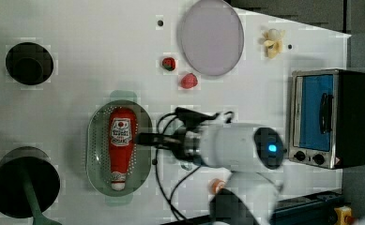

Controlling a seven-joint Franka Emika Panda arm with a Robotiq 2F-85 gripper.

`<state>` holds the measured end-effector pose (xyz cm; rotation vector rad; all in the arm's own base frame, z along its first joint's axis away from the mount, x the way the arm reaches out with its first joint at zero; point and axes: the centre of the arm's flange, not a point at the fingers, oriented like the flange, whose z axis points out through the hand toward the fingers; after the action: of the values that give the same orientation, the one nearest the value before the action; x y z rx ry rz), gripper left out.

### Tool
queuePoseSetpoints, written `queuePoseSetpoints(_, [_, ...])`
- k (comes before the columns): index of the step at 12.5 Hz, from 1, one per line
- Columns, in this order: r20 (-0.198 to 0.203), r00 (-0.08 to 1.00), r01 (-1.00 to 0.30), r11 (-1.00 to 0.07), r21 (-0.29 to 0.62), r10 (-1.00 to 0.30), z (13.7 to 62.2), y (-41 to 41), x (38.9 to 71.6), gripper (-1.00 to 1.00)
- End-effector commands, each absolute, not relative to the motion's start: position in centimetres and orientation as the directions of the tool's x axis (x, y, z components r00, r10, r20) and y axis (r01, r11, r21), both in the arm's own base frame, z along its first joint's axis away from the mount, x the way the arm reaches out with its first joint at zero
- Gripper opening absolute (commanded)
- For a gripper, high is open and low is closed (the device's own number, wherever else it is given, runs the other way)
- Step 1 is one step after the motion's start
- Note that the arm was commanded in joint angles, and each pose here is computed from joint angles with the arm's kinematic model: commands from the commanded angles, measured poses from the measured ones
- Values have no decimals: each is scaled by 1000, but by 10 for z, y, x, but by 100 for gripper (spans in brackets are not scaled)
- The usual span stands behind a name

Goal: Pick Ketchup from the table and place it in strainer.

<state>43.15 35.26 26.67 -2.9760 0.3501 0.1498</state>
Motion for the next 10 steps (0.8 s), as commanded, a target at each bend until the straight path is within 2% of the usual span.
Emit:
queuePoseSetpoints(1, [19,926,-375,-924,-75,-377,376,314,462,100])
queuePoseSetpoints(3, [45,902,-431,-902,16,-430,434,266,474,100])
queuePoseSetpoints(5, [40,857,-515,-855,61,-514,489,206,487,100])
queuePoseSetpoints(8, [81,753,-657,-753,25,-654,563,109,500,100])
queuePoseSetpoints(10, [97,672,-737,-676,-14,-734,587,50,502,100])
